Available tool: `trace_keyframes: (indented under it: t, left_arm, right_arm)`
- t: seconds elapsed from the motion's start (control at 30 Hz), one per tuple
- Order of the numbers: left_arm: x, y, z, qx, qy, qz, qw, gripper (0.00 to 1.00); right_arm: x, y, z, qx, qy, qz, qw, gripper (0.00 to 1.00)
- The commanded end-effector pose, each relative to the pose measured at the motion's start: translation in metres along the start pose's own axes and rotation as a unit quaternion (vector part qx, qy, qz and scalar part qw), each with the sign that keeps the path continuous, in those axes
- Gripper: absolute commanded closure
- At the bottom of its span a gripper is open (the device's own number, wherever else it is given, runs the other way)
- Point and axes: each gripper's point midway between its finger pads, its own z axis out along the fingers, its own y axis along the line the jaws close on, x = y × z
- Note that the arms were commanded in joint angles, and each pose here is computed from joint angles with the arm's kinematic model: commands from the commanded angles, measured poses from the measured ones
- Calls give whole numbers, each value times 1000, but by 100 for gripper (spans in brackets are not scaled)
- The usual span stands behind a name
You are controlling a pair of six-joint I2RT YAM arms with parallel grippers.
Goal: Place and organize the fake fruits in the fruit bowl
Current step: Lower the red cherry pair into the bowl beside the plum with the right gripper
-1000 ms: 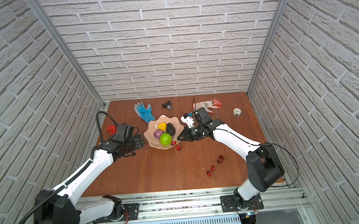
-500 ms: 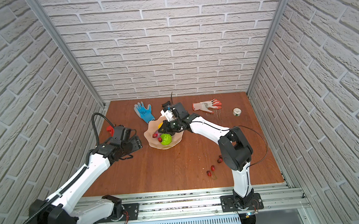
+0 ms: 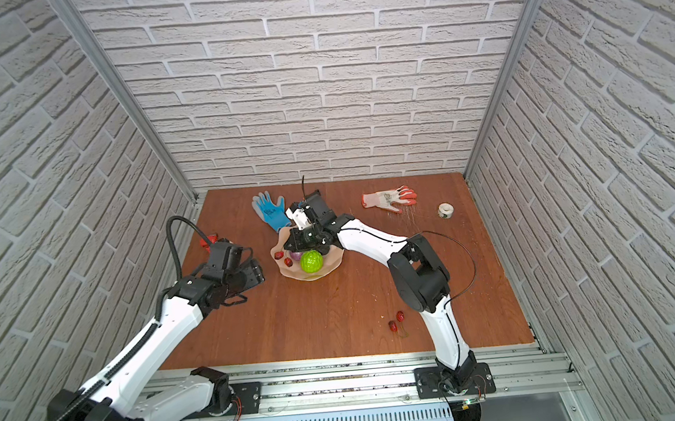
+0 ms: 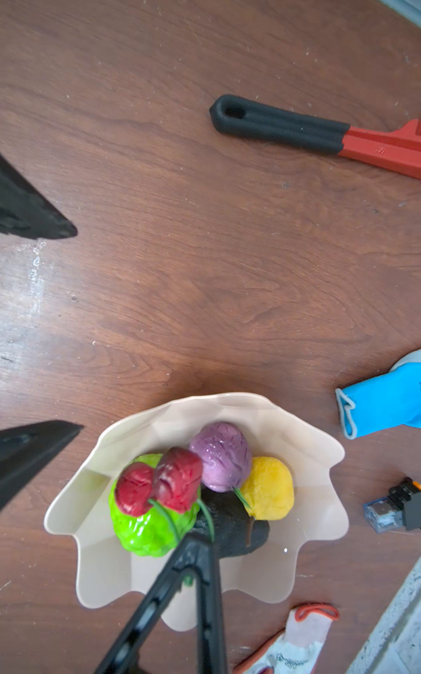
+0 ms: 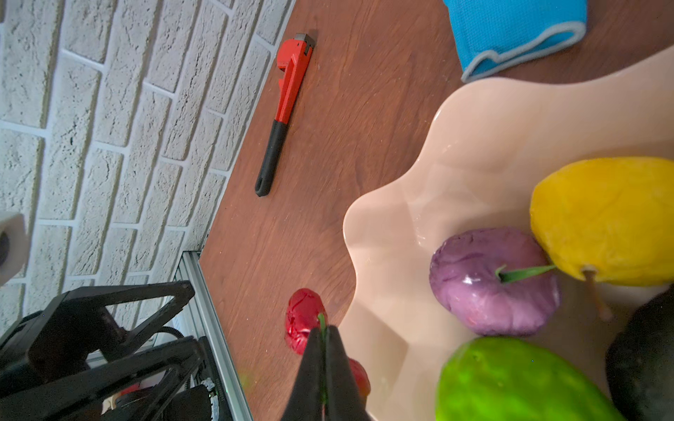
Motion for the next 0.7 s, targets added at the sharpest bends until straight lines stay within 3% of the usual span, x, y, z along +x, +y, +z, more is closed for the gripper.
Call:
trace_keyframes:
  t: [0.0, 0.67]
  left_arm:
    - [3, 9, -1, -12, -5, -7, 1000, 22]
    - [0, 12, -9, -10, -14, -11, 1000, 22]
  right_arm:
    - [-10, 1, 0, 15, -10, -33, 999, 94]
    - [5, -14, 15, 66, 30, -74, 995, 94]
